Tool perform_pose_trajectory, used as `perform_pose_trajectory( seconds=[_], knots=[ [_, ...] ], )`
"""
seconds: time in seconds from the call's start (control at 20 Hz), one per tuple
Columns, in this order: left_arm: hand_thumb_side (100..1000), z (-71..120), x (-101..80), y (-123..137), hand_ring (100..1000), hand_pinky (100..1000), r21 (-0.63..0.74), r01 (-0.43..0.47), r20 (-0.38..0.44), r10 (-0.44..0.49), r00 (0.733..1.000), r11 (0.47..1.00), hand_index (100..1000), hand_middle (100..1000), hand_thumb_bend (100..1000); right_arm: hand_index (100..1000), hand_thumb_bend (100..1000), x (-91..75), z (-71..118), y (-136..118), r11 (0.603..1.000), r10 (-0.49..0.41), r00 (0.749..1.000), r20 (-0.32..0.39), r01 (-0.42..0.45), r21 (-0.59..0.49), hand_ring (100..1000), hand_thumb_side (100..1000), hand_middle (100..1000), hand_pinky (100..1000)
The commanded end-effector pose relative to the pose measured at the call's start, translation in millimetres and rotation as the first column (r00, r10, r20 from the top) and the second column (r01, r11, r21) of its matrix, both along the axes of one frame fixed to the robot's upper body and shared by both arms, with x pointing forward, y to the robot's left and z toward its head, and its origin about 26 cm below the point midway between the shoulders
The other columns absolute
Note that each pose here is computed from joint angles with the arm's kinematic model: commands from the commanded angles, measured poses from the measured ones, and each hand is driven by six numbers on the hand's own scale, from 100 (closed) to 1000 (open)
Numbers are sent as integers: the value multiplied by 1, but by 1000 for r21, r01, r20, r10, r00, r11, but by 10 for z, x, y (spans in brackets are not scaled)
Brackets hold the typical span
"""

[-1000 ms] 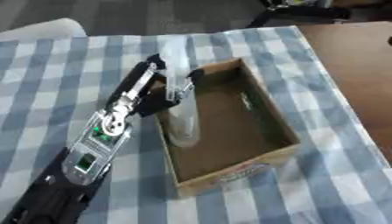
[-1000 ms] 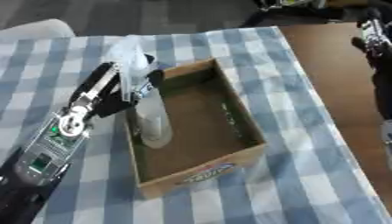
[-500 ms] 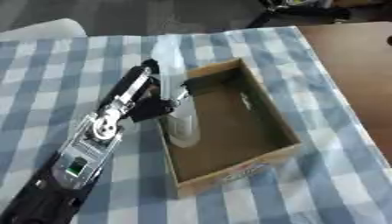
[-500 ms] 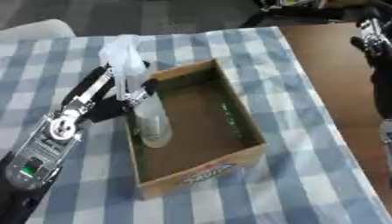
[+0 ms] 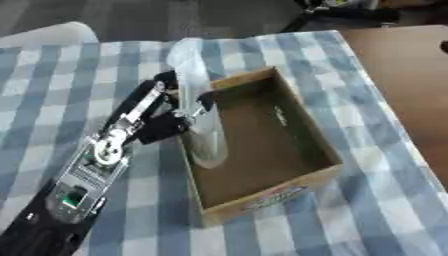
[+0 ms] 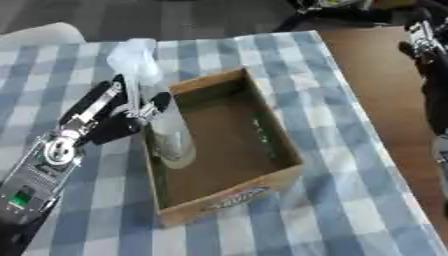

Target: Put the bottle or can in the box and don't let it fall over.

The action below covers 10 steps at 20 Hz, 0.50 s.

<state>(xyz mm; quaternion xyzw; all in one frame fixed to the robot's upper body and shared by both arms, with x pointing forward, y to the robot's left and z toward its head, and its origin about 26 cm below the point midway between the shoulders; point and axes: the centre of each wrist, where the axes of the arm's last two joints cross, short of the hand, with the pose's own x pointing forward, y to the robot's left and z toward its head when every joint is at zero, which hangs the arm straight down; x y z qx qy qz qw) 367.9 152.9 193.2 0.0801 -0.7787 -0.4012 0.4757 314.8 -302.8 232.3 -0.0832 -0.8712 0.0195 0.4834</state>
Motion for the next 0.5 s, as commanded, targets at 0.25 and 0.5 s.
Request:
perform_pose_trajectory(
  seconds=[0.25,0.5],
  knots=[
    [728,124,-89,148,850,713,-13,-7,26,7,1000,1000,834,796,318,883,100,-26,88,-35,1000,-4,1000,24,5,-15,1000,538,1000,933],
    [747,71,-127,230,850,715,-8,-16,-3,16,1000,1000,832,795,309,882,100,-28,89,-41,1000,-6,1000,25,6,-15,1000,537,1000,933]
  ],
)
